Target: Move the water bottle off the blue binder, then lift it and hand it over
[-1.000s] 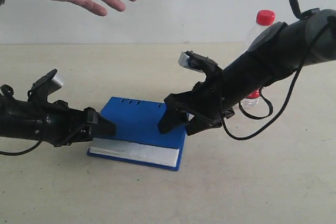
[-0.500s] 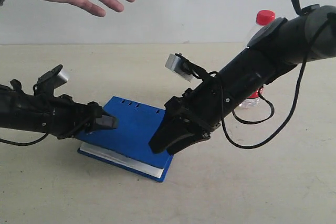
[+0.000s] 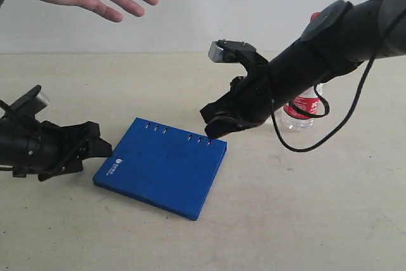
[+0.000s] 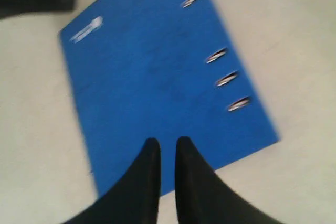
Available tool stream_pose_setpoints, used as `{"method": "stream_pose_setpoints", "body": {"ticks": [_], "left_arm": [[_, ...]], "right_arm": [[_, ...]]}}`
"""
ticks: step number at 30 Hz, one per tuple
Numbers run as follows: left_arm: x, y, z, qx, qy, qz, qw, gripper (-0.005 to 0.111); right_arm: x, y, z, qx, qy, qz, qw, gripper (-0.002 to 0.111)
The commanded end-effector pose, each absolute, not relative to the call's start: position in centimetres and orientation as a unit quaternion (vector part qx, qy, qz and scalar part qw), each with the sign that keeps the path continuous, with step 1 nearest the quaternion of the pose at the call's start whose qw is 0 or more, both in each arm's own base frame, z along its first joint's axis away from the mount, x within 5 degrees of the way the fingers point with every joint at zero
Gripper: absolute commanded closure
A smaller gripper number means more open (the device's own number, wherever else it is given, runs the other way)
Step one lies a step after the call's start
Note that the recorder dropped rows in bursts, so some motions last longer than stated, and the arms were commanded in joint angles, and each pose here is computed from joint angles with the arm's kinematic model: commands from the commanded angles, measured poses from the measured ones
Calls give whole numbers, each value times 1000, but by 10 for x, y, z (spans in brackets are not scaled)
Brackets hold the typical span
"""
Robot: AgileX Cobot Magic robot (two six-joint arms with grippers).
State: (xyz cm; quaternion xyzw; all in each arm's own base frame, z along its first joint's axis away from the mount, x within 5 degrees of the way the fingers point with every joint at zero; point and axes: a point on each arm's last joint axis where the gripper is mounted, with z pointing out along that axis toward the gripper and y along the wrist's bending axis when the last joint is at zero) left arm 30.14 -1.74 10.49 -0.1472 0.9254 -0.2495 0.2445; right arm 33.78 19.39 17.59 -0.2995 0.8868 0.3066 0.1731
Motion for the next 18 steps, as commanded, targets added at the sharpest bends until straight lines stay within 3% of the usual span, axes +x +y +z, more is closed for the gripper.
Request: {"method": "stream_pose_setpoints", "body": {"ticks": [1,6,11,18], "left_arm": [[281,-21,101,-170,925,-261,217,41],[262,-26,100,-169,924,-280,198,41],[258,-36,104,-161,908,-338,187,41],[258,-33,102,-160,913,-323,189,41]], "right_arm": [[368,193,173,-277,891,238,268,107],[401,205,172,-274,882,236,301,108],[419,222,136,-282,887,281,233,108],[415,226,117,-278,894,305,176,108]]}}
